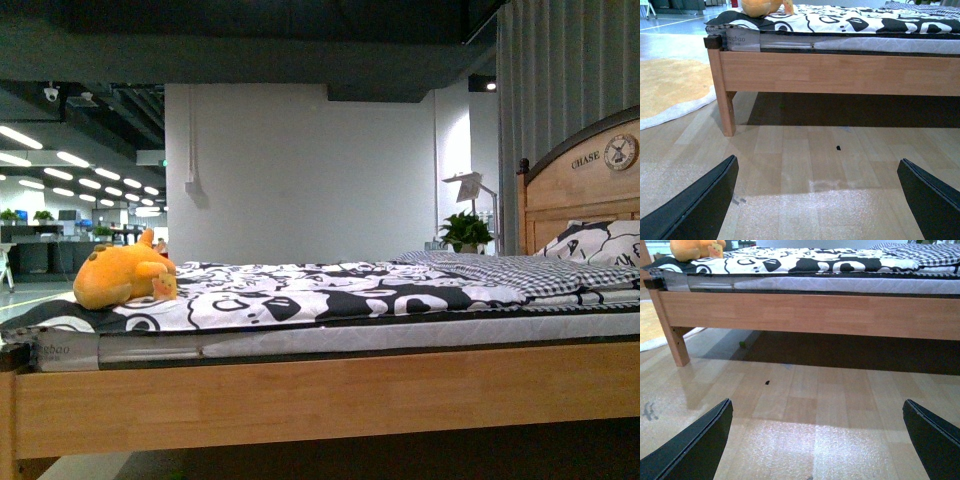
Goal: Put away toys
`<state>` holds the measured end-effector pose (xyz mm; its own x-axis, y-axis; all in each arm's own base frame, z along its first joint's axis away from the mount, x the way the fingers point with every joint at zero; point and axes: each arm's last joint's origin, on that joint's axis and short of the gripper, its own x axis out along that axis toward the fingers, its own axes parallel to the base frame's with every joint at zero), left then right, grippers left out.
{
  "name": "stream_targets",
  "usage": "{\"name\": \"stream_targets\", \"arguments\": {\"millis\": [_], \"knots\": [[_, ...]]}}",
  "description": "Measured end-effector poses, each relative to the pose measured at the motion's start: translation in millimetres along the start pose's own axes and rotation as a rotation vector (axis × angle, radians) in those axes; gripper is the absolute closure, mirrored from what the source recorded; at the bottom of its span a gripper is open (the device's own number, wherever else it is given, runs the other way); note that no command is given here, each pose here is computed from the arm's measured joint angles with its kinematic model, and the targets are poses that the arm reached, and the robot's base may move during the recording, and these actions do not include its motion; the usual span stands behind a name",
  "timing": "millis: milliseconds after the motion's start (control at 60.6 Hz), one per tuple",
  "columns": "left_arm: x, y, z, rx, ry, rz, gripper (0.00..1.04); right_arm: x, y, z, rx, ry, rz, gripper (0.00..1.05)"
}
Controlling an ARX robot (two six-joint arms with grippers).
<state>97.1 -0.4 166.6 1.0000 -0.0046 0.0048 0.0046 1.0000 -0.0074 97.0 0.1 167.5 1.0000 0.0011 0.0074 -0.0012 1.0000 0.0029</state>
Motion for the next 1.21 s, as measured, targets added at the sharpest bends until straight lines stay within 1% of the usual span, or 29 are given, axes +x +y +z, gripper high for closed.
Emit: {"name": "stream_targets", "arguments": {"millis": [1205], "knots": [[0.0, 0.0, 0.0, 0.0, 0.0, 0.0, 0.06, 0.0, 0.0, 0.0, 0.0, 0.0, 0.0, 0.0]]}}
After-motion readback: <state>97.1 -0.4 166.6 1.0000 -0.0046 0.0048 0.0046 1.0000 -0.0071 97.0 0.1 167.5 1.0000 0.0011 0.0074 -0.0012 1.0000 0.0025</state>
